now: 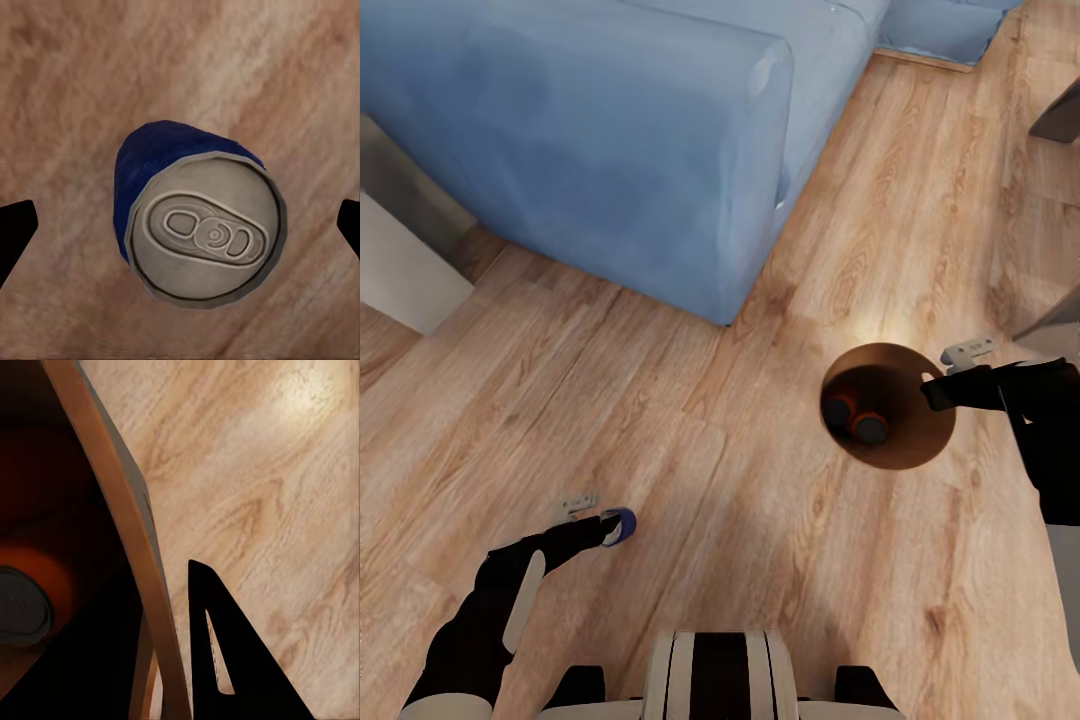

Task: Put the three can of soda from the living room inside the tash can in the kitchen.

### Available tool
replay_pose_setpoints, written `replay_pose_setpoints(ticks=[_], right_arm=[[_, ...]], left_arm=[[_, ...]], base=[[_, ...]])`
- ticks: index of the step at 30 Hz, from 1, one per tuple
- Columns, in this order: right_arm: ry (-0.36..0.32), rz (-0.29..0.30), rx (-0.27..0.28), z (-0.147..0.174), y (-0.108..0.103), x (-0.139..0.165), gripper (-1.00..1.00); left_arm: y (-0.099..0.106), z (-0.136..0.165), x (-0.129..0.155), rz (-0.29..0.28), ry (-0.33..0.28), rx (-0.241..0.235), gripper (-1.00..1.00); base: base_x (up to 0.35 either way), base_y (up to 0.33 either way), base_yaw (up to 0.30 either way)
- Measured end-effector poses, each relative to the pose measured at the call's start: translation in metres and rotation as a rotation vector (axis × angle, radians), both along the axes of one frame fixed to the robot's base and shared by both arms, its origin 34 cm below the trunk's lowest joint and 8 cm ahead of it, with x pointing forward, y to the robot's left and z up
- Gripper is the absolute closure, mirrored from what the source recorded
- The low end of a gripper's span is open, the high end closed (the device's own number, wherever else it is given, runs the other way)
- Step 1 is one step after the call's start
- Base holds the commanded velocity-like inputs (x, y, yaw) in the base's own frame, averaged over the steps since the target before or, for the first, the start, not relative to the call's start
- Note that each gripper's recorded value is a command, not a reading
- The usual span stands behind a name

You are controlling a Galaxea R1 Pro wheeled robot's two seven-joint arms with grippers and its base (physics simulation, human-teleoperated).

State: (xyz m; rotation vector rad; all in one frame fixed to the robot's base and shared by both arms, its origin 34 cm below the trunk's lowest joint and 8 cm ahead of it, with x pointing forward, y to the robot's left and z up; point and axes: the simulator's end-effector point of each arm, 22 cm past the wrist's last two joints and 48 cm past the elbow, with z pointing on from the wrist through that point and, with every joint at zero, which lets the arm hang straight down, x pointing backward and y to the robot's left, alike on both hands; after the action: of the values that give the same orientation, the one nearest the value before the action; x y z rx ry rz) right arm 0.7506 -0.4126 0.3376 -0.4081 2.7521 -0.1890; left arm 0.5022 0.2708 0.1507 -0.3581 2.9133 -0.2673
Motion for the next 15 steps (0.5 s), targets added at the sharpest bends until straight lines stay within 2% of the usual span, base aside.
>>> replay_pose_setpoints(ticks=[5,15], right_arm=[[0.002,-0.001,-0.003,-0.0003,-0.0005,-0.0004,1.00],[0.001,-0.002,-0.006,-0.0002,-0.0016,-0.0003,1.00]], left_arm=[[-0.0004,0.0007,0.0009,-0.001,-0.003,-0.001,-1.00],[-0.0010,0.0019,0.0028,-0.002,-0.010,-0.003,-1.00]], base=[[-0.103,-0.023,0.000],[-0.013,-0.003,0.000]])
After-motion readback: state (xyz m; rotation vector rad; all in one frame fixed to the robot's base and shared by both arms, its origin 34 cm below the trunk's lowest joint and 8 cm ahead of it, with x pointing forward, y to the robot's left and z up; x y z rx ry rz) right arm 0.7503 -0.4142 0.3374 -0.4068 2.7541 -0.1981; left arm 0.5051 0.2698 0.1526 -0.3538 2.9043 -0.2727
